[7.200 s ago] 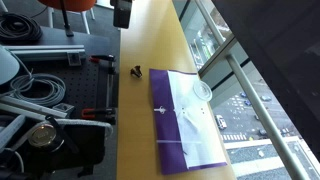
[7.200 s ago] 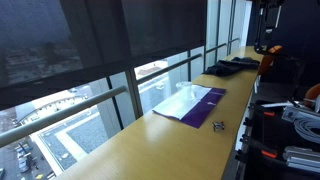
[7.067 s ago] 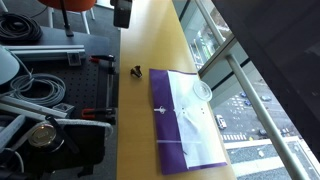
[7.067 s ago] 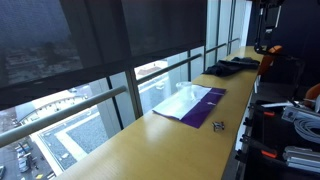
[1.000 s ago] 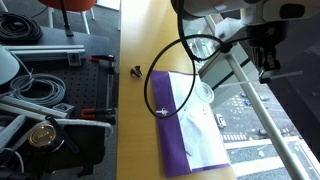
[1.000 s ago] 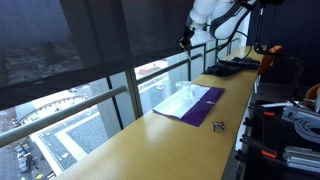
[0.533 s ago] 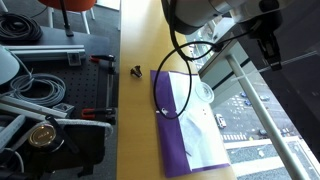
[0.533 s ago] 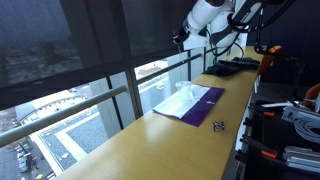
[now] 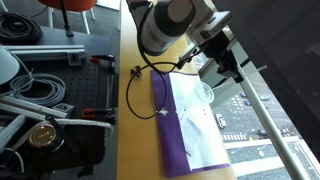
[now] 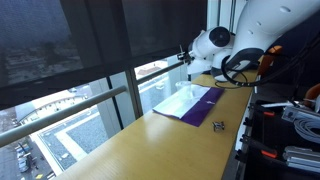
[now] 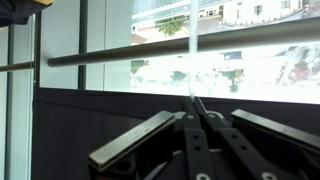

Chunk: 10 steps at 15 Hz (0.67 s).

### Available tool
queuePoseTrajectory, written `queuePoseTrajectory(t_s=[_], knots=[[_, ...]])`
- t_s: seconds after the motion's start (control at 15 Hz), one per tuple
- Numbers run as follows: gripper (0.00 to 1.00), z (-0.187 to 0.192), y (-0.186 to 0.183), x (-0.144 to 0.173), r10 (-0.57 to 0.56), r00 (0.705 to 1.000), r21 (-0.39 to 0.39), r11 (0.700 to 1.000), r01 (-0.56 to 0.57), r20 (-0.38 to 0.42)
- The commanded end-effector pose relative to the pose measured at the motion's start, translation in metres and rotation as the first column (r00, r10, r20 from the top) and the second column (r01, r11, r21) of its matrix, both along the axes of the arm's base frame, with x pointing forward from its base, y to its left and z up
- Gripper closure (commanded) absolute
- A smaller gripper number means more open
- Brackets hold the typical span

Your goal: Pick up the straw and place it inside the cup

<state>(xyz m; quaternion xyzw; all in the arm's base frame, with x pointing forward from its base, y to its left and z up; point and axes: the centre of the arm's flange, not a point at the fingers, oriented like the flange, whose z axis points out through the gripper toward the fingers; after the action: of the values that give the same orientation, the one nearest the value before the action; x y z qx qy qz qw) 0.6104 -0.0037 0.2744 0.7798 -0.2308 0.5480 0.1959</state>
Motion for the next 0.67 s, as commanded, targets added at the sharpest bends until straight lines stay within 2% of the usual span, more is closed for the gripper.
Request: queuePoseTrajectory(t_s=[0.0,0.2,0.6], knots=[[1.00,-0.029,0.000,-0.023,-0.015,1.000,-0.050,0.999,0.016,0.021],[1.00,-0.031,0.005,-0.026,-0.027,0.999,-0.056,0.998,0.030,0.045],[1.00,-0.003,0.026,-0.007,-0.015,0.992,-0.046,0.999,0.021,0.128]])
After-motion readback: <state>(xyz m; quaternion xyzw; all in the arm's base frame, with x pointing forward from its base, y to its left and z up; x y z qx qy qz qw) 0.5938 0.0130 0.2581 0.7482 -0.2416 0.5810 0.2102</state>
